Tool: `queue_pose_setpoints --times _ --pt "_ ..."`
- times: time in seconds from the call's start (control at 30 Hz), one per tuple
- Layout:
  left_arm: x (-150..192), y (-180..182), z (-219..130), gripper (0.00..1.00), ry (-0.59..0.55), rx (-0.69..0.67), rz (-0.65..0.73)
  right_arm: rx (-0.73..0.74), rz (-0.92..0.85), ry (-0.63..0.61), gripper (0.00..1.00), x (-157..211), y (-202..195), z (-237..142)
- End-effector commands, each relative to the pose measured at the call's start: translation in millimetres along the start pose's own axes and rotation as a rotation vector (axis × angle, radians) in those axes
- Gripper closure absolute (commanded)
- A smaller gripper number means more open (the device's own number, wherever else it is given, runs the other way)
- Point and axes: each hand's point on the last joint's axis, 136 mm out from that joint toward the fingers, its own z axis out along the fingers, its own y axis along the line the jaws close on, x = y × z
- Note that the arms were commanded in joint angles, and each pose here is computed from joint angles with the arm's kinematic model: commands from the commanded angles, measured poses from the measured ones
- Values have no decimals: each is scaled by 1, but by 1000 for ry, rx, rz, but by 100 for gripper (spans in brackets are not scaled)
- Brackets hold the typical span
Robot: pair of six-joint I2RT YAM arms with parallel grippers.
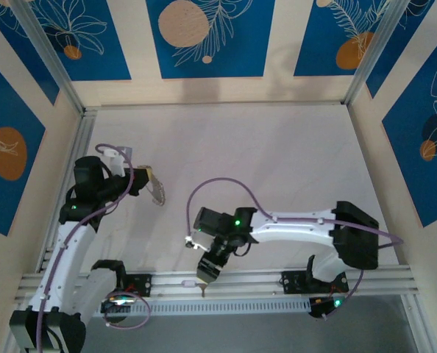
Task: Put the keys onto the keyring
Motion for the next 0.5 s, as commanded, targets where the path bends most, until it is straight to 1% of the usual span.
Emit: queue_pose_setpoints --times 0.0,0.07,0.27,0.37,0.47 --pt "-3 -10 -10 100 -23 46 3 -33 -110 12 35 -10 8 10" --pt "-4 -10 -12 100 -31 43 6 -41 -132 24 39 -14 10 17" --pt "-4 -8 -16 100 -44 40 2 -37 -186 90 45 -13 13 41" --pt "-3 -6 -17 100 -49 41 -6 -21 -201 125 47 -9 11 49" --pt "-3 -4 -17 100 -52 38 -10 -8 -222 163 53 0 11 55"
